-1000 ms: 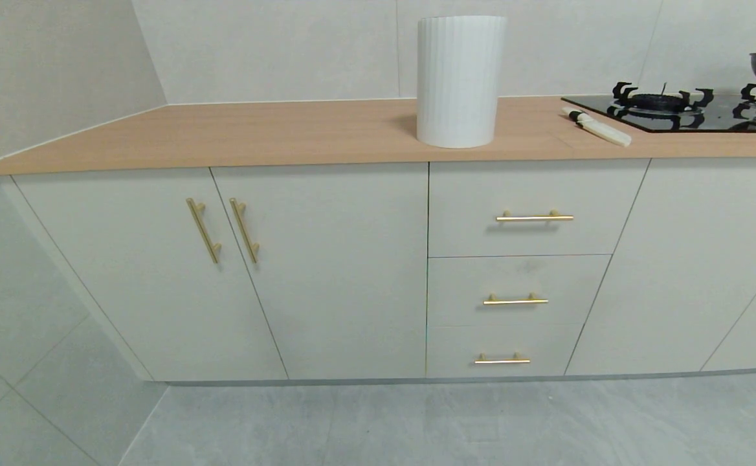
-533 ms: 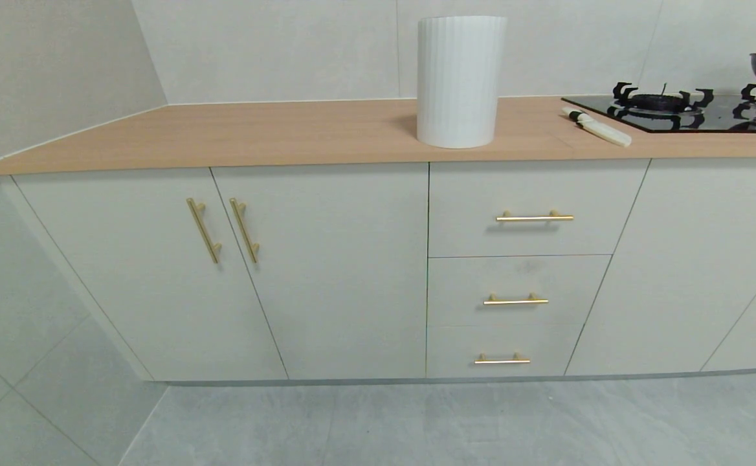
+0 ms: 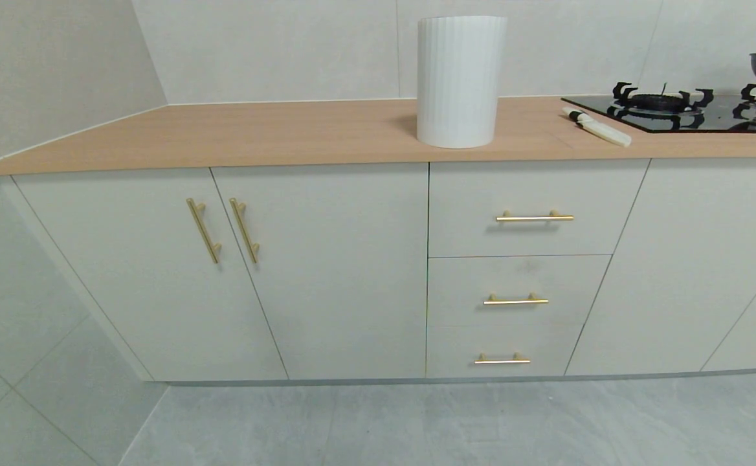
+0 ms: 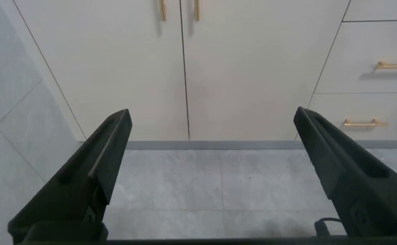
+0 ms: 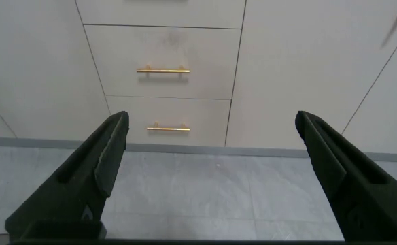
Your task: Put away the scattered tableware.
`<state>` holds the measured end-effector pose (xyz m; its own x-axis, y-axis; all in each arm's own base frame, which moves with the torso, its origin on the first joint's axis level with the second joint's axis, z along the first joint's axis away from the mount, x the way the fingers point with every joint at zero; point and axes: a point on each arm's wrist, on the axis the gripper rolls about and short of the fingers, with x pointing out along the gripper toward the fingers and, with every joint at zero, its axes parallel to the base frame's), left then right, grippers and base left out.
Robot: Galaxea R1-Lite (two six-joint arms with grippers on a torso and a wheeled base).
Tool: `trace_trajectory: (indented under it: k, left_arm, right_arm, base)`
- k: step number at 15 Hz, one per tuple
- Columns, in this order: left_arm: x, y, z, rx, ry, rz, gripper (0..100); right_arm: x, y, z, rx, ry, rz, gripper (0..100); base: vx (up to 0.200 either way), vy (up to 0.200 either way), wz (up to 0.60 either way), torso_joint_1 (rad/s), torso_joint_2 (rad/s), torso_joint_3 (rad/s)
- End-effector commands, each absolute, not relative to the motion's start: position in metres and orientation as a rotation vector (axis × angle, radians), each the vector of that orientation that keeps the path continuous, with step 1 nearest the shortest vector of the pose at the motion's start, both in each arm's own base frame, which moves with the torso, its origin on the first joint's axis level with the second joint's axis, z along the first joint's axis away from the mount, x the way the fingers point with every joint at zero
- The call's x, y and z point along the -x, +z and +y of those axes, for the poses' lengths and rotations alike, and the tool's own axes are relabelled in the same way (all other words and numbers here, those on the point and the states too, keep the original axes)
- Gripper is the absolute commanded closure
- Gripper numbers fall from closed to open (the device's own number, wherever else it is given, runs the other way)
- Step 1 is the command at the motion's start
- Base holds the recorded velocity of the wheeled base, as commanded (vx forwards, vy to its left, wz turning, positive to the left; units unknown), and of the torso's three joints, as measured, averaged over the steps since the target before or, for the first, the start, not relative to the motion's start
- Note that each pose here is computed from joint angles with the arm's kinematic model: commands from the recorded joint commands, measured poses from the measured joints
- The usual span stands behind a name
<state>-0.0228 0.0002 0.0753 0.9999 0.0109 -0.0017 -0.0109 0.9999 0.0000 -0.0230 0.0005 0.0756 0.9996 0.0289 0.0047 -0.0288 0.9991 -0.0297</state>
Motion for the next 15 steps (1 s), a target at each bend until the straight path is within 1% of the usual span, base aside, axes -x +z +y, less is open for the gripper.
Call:
trace_trajectory:
  k: [1,5,15]
  left_arm:
    - [0.0228,0.0753,0.0002,0.000,0.011,0.002,0]
    - [0.0228,0.0753,0.0002,-0.008,0.011,0.002,0]
    - [0.0228,0.0753,0.0002,-0.005,0.011,0.002,0]
  right_arm:
    - [0.0228,0.0755,0.0004,0.025,0.029,0.000,0]
    - [0.0228,0.0756,0.0004,0.017,0.029,-0.002,0]
    - [0.0228,0.0756,0.0004,0.015,0.029,-0.002,0]
  base:
    - [0.000,0.000,0.00,0.000,0.00,0.000]
    - [0.000,0.000,0.00,0.000,0.00,0.000]
    - [0.200,0.000,0.00,0.003,0.00,0.003]
